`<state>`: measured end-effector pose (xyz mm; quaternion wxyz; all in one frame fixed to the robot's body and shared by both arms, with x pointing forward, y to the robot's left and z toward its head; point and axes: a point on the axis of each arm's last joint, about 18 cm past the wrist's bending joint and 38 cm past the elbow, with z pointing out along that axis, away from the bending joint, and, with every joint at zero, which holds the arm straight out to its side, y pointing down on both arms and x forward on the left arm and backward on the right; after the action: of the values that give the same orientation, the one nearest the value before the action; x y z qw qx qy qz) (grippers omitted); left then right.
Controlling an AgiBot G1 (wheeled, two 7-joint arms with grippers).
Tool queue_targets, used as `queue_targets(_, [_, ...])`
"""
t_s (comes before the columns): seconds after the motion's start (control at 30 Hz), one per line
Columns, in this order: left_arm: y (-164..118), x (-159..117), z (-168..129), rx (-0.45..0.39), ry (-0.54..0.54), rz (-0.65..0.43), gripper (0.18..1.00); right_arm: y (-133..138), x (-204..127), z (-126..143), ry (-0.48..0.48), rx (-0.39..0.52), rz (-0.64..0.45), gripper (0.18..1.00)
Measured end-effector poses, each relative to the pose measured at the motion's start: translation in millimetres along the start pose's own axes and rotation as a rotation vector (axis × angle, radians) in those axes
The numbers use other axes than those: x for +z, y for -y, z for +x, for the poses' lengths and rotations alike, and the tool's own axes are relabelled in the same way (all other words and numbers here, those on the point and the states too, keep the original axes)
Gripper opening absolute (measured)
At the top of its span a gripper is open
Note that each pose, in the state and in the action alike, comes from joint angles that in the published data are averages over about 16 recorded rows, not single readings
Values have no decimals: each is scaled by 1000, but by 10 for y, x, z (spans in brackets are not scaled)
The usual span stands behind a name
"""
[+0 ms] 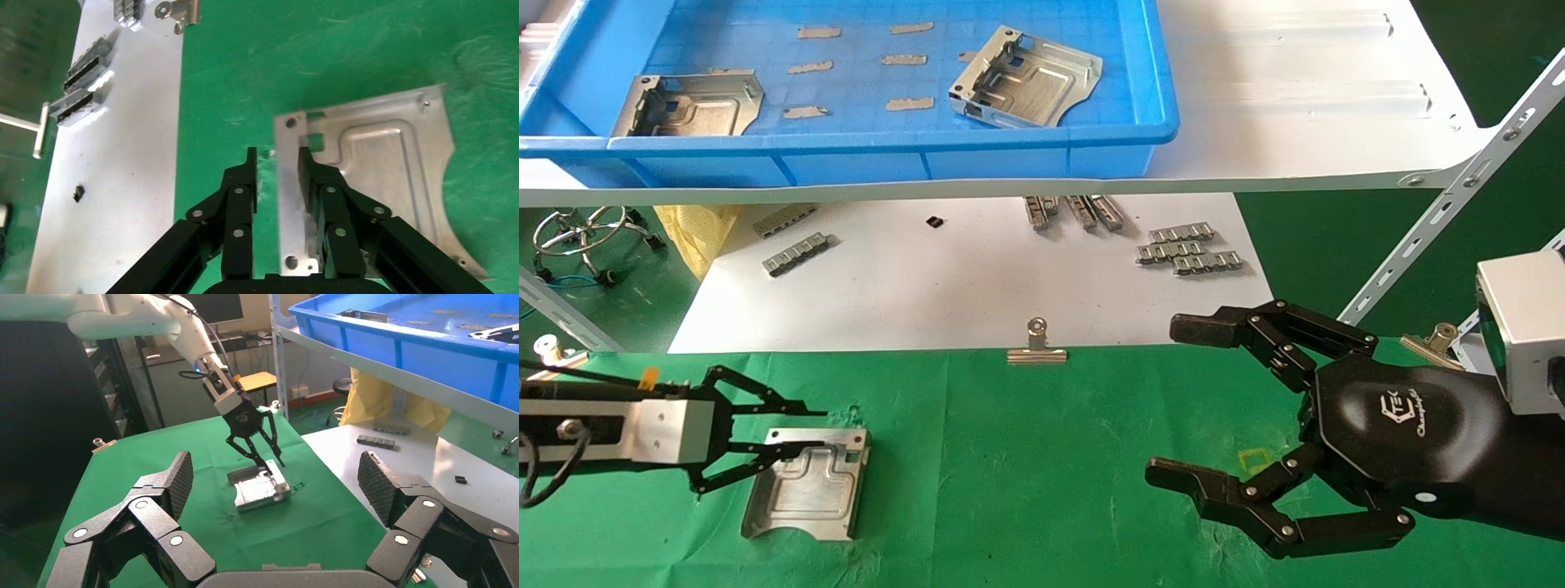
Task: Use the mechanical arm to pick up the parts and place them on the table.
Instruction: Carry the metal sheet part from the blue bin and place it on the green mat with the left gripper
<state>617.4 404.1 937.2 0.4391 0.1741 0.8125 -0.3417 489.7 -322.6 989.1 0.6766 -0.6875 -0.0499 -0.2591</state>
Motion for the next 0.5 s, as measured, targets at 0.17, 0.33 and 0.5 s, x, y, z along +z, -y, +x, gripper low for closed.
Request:
queue_targets(0.17, [52,6,-30,-89,34,46,356,0,0,0,0,0,0,1001])
queue_targets(0.33, [93,-20,-16,-210,79,113,436,0,0,0,0,0,0,1001])
queue_targets(0.5, [112,-55,17,-315,117,170,539,0,0,0,0,0,0,1001])
